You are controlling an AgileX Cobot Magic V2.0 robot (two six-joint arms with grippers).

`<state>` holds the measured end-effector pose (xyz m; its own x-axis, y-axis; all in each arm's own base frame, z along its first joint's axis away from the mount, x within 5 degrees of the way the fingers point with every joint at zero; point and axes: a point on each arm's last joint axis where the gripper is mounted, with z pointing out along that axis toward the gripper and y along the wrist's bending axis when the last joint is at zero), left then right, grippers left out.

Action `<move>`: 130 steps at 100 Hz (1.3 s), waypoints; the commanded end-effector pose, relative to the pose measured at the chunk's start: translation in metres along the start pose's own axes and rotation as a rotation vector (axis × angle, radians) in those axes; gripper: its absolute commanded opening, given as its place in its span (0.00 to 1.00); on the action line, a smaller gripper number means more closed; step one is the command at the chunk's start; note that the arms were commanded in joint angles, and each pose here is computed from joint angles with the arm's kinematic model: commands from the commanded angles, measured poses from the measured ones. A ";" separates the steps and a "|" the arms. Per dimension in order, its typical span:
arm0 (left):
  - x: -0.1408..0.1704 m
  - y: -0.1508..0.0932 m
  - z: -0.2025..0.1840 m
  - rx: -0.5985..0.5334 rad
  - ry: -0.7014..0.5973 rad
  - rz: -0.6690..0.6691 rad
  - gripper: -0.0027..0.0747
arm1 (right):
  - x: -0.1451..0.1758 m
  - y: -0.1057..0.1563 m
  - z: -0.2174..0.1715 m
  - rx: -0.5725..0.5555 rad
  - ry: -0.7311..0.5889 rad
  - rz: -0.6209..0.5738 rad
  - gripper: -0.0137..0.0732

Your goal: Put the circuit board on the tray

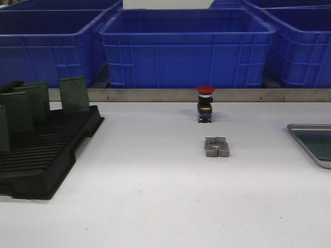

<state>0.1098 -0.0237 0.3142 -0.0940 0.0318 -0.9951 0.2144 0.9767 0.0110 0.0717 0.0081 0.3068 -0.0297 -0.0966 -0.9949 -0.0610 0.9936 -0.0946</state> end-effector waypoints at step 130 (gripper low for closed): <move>-0.017 0.001 -0.003 -0.009 -0.120 -0.015 0.01 | -0.012 -0.005 -0.001 0.054 -0.073 0.008 0.08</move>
<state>0.1089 -0.0235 0.3142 -0.0891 0.0308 -0.9955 0.2142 0.9767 0.0110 0.0716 0.0079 0.3069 -0.0251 -0.0943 -0.9952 -0.0576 0.9940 -0.0928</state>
